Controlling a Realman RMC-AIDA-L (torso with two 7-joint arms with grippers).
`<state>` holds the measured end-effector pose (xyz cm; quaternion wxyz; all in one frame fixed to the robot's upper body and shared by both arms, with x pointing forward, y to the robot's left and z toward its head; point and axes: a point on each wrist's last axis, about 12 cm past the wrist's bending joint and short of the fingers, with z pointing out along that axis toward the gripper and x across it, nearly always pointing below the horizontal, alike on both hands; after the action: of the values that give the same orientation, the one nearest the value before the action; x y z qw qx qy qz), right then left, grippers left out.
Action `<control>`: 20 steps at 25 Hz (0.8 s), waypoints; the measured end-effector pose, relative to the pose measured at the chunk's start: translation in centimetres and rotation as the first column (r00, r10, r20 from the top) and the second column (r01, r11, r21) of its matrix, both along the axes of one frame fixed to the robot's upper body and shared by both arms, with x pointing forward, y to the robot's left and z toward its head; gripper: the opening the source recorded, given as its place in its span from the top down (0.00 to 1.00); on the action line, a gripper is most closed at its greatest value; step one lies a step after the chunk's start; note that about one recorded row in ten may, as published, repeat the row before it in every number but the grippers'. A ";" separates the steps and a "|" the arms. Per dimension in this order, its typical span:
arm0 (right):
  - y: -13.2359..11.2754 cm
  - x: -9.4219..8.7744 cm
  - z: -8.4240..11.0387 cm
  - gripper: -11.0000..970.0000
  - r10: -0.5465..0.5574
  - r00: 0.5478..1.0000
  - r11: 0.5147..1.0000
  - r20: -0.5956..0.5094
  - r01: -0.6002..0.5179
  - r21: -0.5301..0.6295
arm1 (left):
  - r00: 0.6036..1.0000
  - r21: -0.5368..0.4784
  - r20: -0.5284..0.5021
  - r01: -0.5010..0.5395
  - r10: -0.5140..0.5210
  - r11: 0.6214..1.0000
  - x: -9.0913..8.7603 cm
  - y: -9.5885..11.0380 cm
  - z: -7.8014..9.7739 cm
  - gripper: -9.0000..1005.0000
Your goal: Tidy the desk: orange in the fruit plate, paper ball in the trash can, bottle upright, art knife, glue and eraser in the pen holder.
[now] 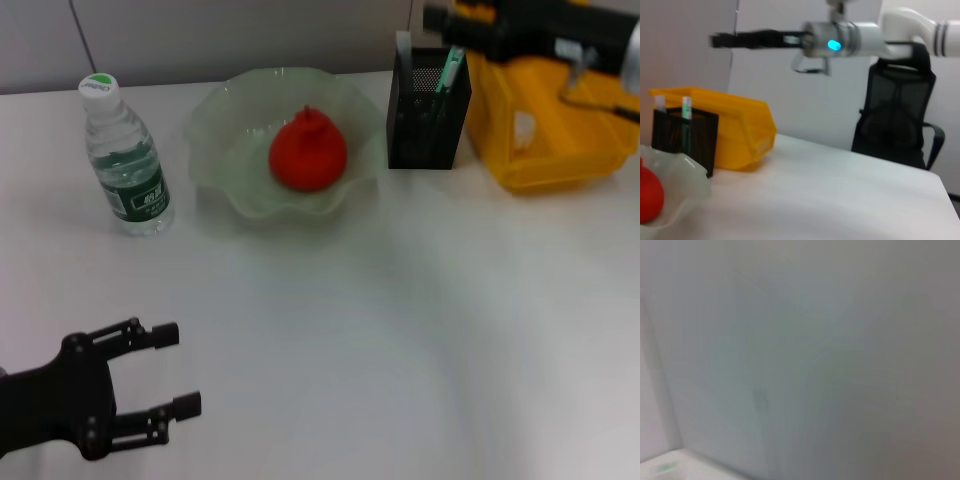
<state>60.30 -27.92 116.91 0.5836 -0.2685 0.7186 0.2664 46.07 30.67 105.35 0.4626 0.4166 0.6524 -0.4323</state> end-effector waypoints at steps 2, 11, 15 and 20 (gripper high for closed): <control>-0.4 -2.1 -0.3 0.38 0.088 0.996 0.996 0.002 -0.088 -0.017 | 1.000 -0.020 -0.021 -0.011 0.010 1.000 0.3 -0.1 0.2 0.19; -3.3 -11.0 -4.9 0.38 0.320 0.946 0.945 -0.047 -0.322 -0.054 | 0.997 -0.055 -0.065 0.033 -0.036 0.998 0.6 -0.2 1.1 0.19; -3.7 -12.4 -6.6 0.38 0.331 0.941 0.940 -0.075 -0.336 -0.054 | 0.996 -0.051 -0.071 0.050 -0.053 0.997 0.8 0.0 1.4 0.19; -3.4 -13.4 -8.2 0.38 0.360 0.925 0.930 -0.118 -0.367 -0.036 | 0.989 -0.037 -0.095 0.112 -0.115 0.993 1.1 0.3 2.2 0.19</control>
<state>46.91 -31.30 108.76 0.4758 -0.3987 0.6946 0.3635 47.16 30.95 107.53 0.4116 0.4241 0.6425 -0.4878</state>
